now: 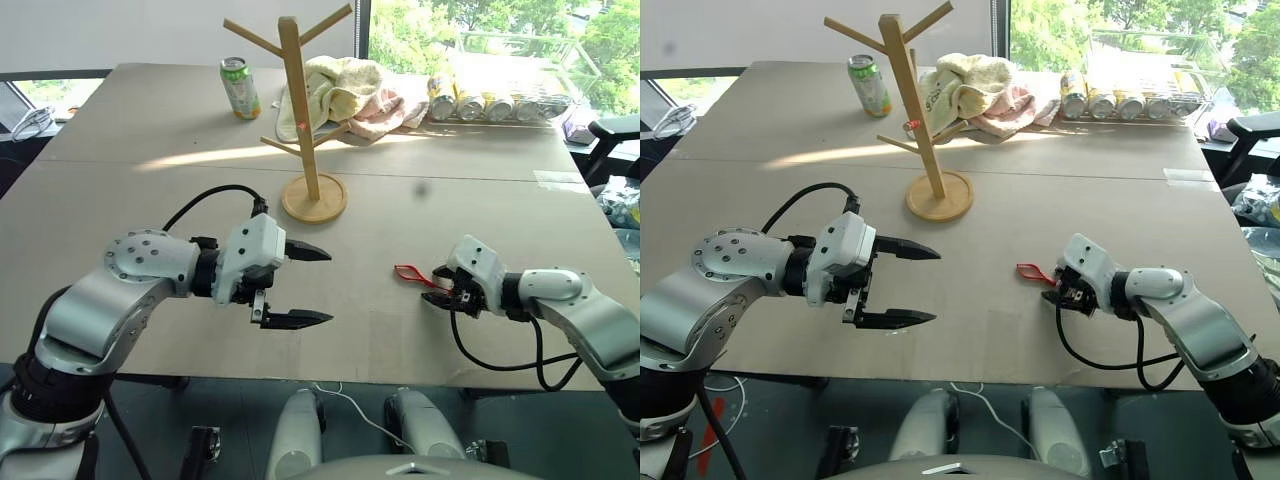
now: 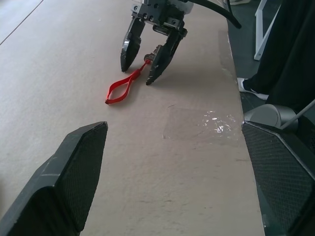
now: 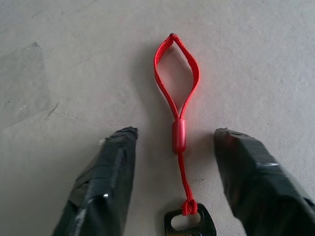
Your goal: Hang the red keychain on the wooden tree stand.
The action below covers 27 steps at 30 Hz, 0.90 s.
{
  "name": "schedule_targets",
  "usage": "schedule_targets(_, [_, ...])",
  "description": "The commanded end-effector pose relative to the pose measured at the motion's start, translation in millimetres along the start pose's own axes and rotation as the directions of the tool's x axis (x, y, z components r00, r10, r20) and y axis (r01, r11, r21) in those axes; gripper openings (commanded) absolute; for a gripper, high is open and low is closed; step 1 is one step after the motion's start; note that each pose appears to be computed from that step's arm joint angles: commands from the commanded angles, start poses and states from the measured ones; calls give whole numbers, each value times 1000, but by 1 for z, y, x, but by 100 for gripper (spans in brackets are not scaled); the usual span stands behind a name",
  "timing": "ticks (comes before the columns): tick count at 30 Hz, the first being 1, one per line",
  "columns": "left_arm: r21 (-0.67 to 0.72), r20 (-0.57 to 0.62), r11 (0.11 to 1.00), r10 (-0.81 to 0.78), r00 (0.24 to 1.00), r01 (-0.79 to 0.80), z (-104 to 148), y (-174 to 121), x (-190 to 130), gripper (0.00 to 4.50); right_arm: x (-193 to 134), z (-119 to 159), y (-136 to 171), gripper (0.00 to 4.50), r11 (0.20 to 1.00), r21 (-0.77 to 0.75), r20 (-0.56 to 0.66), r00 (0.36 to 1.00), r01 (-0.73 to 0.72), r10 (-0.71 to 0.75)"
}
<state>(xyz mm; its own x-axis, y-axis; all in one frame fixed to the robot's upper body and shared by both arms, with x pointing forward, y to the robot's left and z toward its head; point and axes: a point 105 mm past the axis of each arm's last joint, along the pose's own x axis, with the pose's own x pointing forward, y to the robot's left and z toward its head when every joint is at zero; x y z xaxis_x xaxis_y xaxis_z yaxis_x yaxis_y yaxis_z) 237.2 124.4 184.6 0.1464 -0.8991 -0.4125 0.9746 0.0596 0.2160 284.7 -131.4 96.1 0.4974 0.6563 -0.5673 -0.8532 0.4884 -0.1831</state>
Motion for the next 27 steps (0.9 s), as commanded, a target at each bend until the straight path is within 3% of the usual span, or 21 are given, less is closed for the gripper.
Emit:
schedule_targets(1, [62, 12, 998, -2, 1000, 1, 12, -1, -2, 450, 1, 7, 0, 79, 999, -37, 24, 1000, 4, -3])
schedule_targets(2, [65, 10, 998, -3, 1000, 2, 11, -1, -1, 450, 2, 7, 1, 23, 999, -37, 25, 1000, 3, -2])
schedule_targets(3, [66, 9, 998, -4, 1000, 4, 11, -2, -1, 450, 2, 7, 1, 6, 999, -37, 26, 1000, 2, -1])
schedule_targets(10, [66, 9, 998, 0, 1000, 0, 10, -2, -2, 450, -3, 5, 4, 6, 999, -45, 29, 1000, -9, 10])
schedule_targets(14, [21, 51, 998, 53, 997, -55, 15, 0, -8, 450, -9, 38, 1, 6, 999, -37, 178, 984, -4, 10])
schedule_targets(20, [-133, 257, 967, 244, 935, -216, 48, 8, -24, 450, -16, 92, -8, 6, 998, -21, 401, 915, 63, -49])
schedule_targets(27, [-257, 271, 860, 503, 821, -441, 53, 16, -58, 450, -11, 139, -20, 6, 991, 35, 570, 812, 132, -128])
